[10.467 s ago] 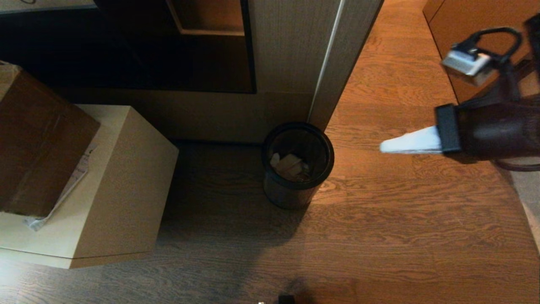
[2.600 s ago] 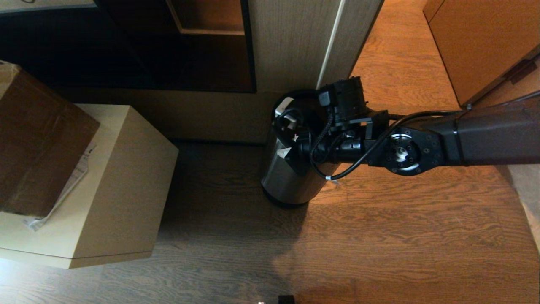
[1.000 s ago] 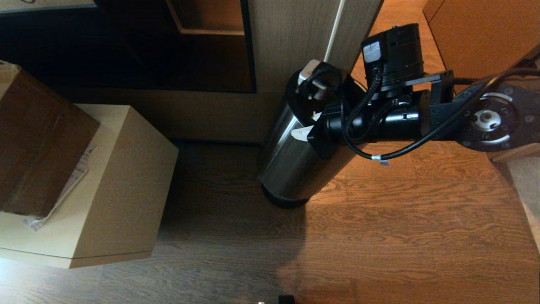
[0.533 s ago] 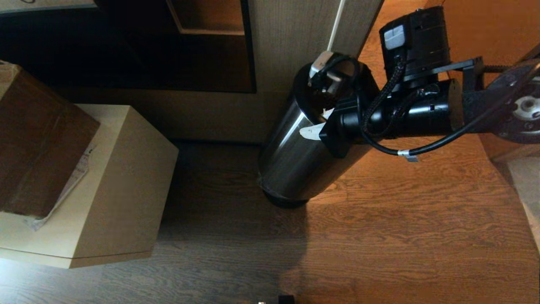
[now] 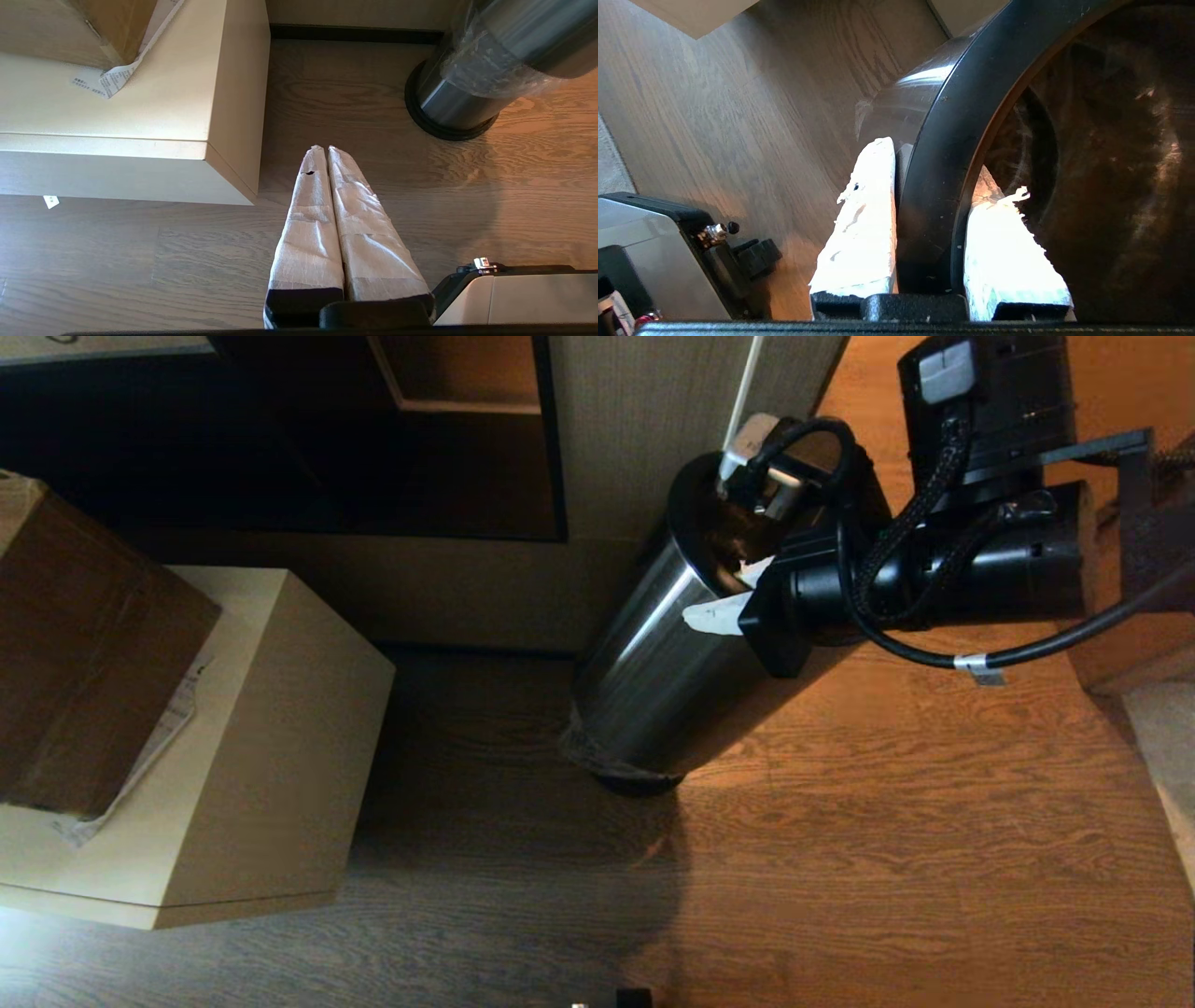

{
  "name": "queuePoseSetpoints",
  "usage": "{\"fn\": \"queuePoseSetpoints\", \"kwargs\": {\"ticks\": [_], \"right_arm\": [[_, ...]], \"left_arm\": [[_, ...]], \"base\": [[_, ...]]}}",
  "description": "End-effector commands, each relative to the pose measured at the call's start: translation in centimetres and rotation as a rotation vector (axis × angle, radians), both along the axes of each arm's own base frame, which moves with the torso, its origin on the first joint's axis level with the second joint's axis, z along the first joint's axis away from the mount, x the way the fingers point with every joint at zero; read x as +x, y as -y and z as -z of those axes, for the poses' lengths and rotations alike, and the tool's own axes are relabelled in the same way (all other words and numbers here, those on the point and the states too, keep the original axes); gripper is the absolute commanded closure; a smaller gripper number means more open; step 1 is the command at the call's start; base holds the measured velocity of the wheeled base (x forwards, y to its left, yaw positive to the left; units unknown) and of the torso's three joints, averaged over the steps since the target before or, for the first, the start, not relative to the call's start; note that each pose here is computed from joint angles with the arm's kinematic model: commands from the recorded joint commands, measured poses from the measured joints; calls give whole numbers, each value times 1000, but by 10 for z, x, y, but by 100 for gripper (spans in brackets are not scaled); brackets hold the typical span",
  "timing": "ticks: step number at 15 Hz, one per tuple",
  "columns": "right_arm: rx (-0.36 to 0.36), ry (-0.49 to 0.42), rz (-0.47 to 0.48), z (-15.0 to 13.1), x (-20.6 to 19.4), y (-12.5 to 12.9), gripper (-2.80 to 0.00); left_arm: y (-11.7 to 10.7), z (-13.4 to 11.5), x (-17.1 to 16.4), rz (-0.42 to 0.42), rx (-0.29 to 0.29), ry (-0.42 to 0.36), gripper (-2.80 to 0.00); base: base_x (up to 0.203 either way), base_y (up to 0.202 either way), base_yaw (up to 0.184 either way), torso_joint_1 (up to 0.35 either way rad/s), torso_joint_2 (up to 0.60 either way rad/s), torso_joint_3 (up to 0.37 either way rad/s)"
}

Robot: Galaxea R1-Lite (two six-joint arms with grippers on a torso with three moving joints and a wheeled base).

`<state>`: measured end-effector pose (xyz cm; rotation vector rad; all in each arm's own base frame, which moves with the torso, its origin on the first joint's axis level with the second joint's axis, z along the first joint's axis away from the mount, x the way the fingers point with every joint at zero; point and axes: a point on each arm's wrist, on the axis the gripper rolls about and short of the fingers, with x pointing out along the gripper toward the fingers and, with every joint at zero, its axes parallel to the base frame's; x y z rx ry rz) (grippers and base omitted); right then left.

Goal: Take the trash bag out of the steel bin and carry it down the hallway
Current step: Place the outer trash can on the ground

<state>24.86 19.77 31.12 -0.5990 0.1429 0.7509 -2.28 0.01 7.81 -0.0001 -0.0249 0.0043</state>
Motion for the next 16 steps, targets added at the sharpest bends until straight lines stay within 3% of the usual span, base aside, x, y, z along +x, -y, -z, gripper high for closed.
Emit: {"fn": "queuePoseSetpoints", "kwargs": {"ticks": [1, 16], "right_arm": [[3, 14, -3, -4, -3, 2, 0], [19, 49, -11, -28, -32, 26, 0]], "left_arm": [[0, 3, 1, 0, 0, -10, 0], [0, 3, 1, 0, 0, -10, 0]], "base": [[0, 0, 0, 0, 0, 0], [0, 0, 0, 0, 0, 0]]}}
